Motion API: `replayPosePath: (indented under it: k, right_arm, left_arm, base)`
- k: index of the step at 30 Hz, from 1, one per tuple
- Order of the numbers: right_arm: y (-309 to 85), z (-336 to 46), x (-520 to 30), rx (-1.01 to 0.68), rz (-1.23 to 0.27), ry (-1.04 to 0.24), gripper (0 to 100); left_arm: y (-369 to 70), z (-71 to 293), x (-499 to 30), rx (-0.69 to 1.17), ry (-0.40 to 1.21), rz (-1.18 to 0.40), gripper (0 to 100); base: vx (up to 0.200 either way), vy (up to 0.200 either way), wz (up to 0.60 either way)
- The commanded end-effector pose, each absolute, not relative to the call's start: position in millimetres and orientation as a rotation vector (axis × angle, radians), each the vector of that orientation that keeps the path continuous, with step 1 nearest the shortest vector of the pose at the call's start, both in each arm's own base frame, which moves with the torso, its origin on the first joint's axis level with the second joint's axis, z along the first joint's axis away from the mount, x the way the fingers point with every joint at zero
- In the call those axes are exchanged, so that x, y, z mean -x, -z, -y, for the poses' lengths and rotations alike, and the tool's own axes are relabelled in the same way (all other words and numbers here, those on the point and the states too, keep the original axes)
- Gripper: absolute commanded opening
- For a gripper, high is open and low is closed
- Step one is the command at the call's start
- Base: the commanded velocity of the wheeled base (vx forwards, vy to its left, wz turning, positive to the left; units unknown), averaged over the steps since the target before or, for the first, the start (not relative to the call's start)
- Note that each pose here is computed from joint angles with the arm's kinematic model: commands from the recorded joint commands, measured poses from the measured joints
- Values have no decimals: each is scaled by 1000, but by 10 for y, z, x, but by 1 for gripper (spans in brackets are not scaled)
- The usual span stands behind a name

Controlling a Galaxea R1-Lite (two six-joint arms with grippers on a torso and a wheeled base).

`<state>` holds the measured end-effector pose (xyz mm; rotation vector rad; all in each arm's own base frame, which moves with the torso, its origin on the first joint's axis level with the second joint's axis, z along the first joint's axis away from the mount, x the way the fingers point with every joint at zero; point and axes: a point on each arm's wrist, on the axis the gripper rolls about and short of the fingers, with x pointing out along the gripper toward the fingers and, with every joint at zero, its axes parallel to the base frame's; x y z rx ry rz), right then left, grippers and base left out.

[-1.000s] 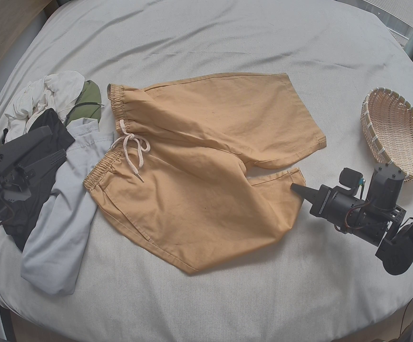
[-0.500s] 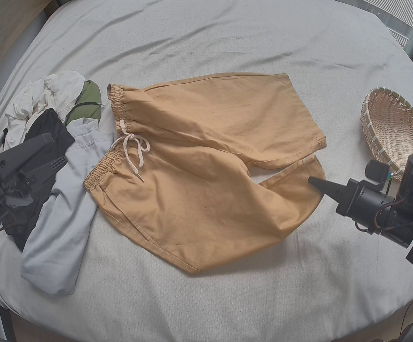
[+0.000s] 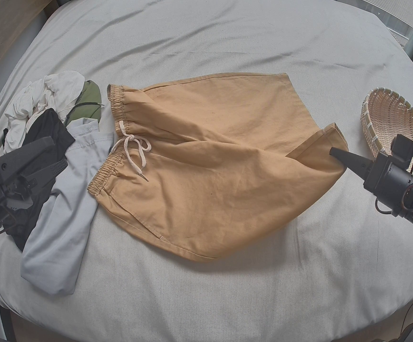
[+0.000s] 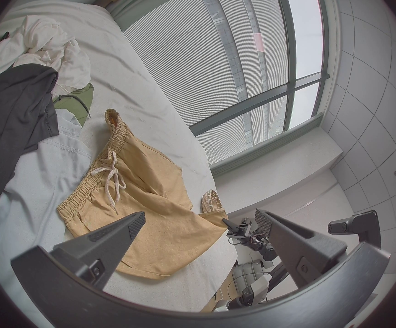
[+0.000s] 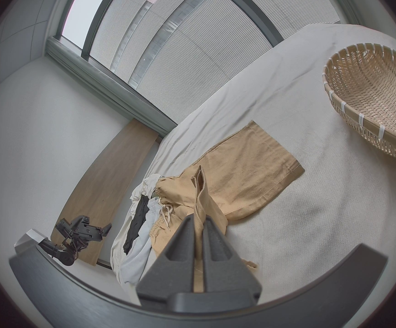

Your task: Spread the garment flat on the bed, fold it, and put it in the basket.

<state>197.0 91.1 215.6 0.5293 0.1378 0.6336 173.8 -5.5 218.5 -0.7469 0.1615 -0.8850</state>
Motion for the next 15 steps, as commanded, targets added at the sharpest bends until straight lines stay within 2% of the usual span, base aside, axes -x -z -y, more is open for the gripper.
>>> replayPosePath:
  k: [1, 8, 15]
  right_arm:
    - [-2249, -887, -1905, -532, -99, -648, 0]
    - [-1987, -912, -2169, -528, -193, -588, 0]
    - [-1865, -947, -2534, -532, -116, -562, 0]
  left_arm:
    - [-2178, 56, -1740, 749, 885, -164, 100]
    - [-2133, 57, -1731, 757, 878, -179, 100]
    - [-2113, 60, -1725, 761, 877, -187, 100]
  base:
    - [0, 0, 0]
    - [0, 0, 0]
    - [0, 0, 0]
